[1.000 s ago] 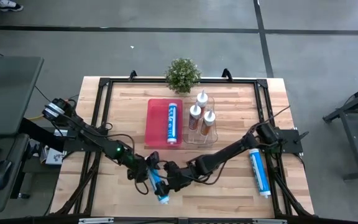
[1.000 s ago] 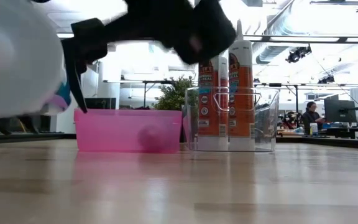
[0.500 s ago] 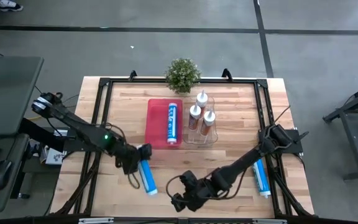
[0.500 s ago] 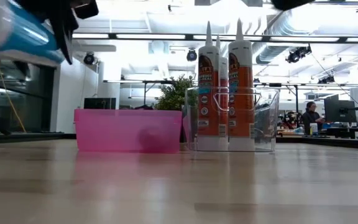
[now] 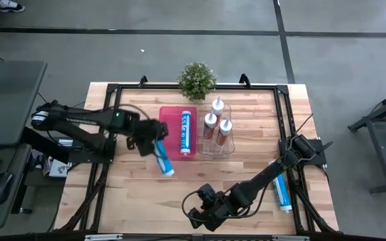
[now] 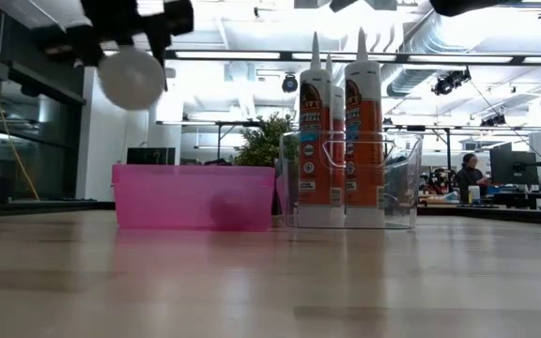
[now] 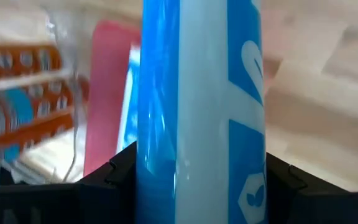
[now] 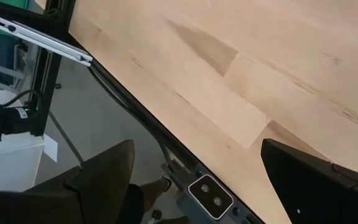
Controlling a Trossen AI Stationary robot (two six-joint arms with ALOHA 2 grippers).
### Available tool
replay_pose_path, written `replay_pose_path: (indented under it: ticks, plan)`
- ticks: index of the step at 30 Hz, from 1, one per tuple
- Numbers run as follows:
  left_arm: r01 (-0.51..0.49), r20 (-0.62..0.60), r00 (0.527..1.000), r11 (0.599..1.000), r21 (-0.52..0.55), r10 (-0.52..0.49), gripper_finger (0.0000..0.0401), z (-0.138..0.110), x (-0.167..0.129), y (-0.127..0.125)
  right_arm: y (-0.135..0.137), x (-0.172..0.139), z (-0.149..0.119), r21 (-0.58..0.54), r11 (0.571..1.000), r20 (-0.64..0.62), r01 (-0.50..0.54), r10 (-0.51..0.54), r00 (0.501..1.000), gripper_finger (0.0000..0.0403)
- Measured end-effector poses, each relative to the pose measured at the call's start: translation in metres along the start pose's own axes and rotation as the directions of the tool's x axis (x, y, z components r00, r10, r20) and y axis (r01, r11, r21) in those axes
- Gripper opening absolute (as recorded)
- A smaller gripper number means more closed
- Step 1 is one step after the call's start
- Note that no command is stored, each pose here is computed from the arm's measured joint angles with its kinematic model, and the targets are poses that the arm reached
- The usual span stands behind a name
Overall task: Pick & place silicon tubes, Sealant and Lysol wipes
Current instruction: Put the left blue sealant into the pink bin
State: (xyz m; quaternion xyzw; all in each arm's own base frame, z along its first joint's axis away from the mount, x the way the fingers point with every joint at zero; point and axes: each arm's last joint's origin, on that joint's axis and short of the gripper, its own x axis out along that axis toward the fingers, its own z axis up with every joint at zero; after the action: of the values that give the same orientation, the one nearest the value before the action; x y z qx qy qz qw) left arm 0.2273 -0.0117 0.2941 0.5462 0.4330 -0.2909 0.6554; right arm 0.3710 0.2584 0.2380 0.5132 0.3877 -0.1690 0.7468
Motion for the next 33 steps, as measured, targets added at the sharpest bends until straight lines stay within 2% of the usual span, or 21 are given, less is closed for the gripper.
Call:
replay_pose_path:
  ticks: [6, 9, 14, 17, 21, 25, 33]
  plan:
    - [0.027, -0.105, 0.994, 0.998, -0.051, -0.032, 0.0195, -0.04, 0.008, 0.02, 0.0, 0.0, 0.0, -0.018, 1.0, 0.014, 0.004, -0.003, 1.0, 0.0346]
    - [0.014, -0.13, 0.991, 0.998, -0.057, -0.021, 0.0195, -0.053, 0.009, 0.033, 0.0, 0.0, 0.001, -0.026, 1.0, 0.021, 0.004, -0.003, 1.0, 0.0346]
    - [0.065, -0.173, 0.982, 0.997, -0.047, -0.073, 0.0194, -0.07, 0.021, 0.055, -0.001, 0.0, 0.0, -0.053, 0.999, -0.001, 0.005, -0.006, 1.0, 0.0346]
    - [0.076, -0.198, 0.977, 0.997, -0.028, -0.08, 0.0194, -0.077, 0.028, 0.065, -0.001, 0.0, 0.0, -0.069, 0.998, -0.016, 0.005, -0.007, 1.0, 0.0346]
    - [0.137, -0.218, 0.967, 0.991, -0.003, -0.135, 0.0194, -0.081, 0.046, 0.073, -0.001, 0.0, -0.001, -0.083, 0.997, -0.024, 0.011, -0.013, 1.0, 0.0346]
    - [0.212, -0.28, 0.941, 0.976, 0.043, -0.192, 0.0194, -0.083, 0.058, 0.072, -0.002, 0.0, -0.002, -0.101, 0.995, -0.024, 0.012, -0.015, 1.0, 0.0346]
    - [0.245, -0.264, 0.938, 0.969, 0.041, -0.226, 0.0194, -0.082, 0.065, 0.071, -0.003, -0.001, -0.006, -0.135, 0.991, -0.03, 0.025, -0.029, 0.999, 0.0346]
